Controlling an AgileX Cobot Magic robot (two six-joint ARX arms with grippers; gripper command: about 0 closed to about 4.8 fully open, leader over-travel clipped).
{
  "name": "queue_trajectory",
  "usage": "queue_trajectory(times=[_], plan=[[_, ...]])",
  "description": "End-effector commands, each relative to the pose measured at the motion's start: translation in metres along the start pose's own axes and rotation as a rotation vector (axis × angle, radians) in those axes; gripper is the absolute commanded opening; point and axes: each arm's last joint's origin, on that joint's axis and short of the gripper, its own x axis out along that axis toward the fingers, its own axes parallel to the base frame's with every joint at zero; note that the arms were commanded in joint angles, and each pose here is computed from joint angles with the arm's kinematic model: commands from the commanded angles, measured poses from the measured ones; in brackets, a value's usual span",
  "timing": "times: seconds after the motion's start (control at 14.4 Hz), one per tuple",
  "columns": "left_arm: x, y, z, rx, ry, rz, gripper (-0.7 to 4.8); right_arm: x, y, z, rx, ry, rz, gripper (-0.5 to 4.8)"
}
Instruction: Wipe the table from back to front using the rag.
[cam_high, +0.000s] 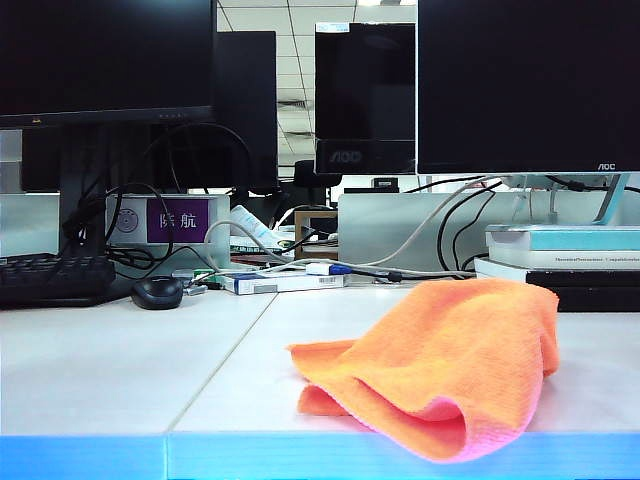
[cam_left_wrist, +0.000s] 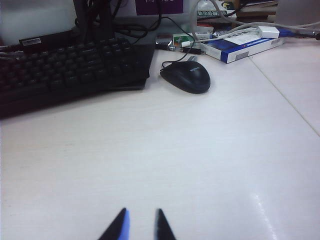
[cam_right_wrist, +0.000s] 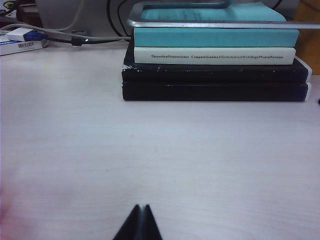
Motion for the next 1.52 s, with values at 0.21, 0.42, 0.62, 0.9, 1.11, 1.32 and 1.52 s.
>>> queue_trajectory(times=[0.21, 0.42, 0.62, 0.9, 1.11, 1.32, 1.52], plan=[[0.000, 0.000, -0.003, 0.000, 0.014, 0.004, 0.75, 0.001, 0.000, -0.002, 0.001, 0.000, -0.010, -0.05], [0.000, 0.000, -0.001, -0.003, 0.002, 0.005, -0.06, 0.000, 0.000, 0.001, 0.007, -0.014, -0.009, -0.05], [-0.008, 0.004, 0.032, -0.160, -0.180, 0.036, -0.06, -0.009, -0.002, 0.027, 0.094, -0.102, -0.057, -0.05], [-0.027, 0.012, 0.098, -0.216, -0.331, 0.148, -0.06, -0.038, -0.006, 0.084, 0.130, -0.286, -0.178, -0.05], [-0.022, 0.014, 0.158, -0.206, -0.379, 0.073, -0.06, -0.051, -0.006, 0.129, 0.132, -0.306, -0.175, -0.05], [-0.006, 0.016, 0.229, -0.187, -0.158, -0.011, -0.06, -0.051, -0.005, 0.186, 0.118, -0.244, -0.180, -0.05], [0.001, 0.014, 0.284, -0.178, -0.073, -0.193, -0.06, -0.045, -0.001, 0.231, 0.090, -0.182, -0.108, -0.05]])
